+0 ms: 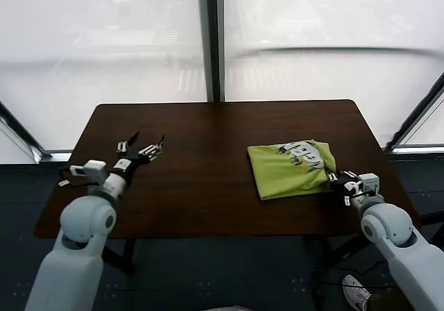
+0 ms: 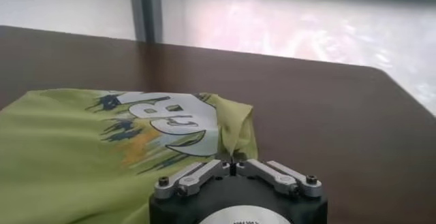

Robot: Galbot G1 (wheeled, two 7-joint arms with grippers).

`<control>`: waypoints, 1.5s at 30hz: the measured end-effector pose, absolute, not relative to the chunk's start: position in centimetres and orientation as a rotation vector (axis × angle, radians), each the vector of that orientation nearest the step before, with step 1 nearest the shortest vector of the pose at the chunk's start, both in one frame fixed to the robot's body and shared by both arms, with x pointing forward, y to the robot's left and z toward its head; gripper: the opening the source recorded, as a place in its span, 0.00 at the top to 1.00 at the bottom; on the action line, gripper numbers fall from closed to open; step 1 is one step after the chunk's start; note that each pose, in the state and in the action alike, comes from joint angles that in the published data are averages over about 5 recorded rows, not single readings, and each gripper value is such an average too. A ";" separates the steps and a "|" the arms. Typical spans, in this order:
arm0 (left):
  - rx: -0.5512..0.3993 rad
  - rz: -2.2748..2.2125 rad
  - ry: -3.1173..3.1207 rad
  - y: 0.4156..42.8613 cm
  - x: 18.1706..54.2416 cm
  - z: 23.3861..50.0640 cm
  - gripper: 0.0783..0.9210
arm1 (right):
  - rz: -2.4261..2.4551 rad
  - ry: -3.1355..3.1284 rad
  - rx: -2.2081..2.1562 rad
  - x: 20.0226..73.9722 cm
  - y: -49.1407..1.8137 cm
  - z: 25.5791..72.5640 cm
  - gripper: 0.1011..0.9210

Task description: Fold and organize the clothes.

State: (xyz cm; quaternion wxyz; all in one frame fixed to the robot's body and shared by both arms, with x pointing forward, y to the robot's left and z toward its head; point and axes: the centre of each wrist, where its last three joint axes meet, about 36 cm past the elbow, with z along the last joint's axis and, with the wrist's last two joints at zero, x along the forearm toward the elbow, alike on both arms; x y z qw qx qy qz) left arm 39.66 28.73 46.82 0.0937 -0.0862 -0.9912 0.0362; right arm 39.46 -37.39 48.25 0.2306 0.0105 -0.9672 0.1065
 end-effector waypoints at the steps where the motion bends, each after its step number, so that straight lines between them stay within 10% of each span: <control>1: -0.253 0.106 -2.945 28.7 39.6 47.0 0.02 | 0.309 -2.681 0.029 39.4 -37.2 49.0 0.02; 25: -0.218 0.113 -2.939 28.1 38.2 46.4 0.02 | 0.630 -2.734 0.292 37.6 -15.1 43.1 0.02; 45: -0.210 0.124 -2.932 28.0 37.8 45.9 0.02 | 0.747 -2.639 0.285 38.8 -12.3 40.2 0.13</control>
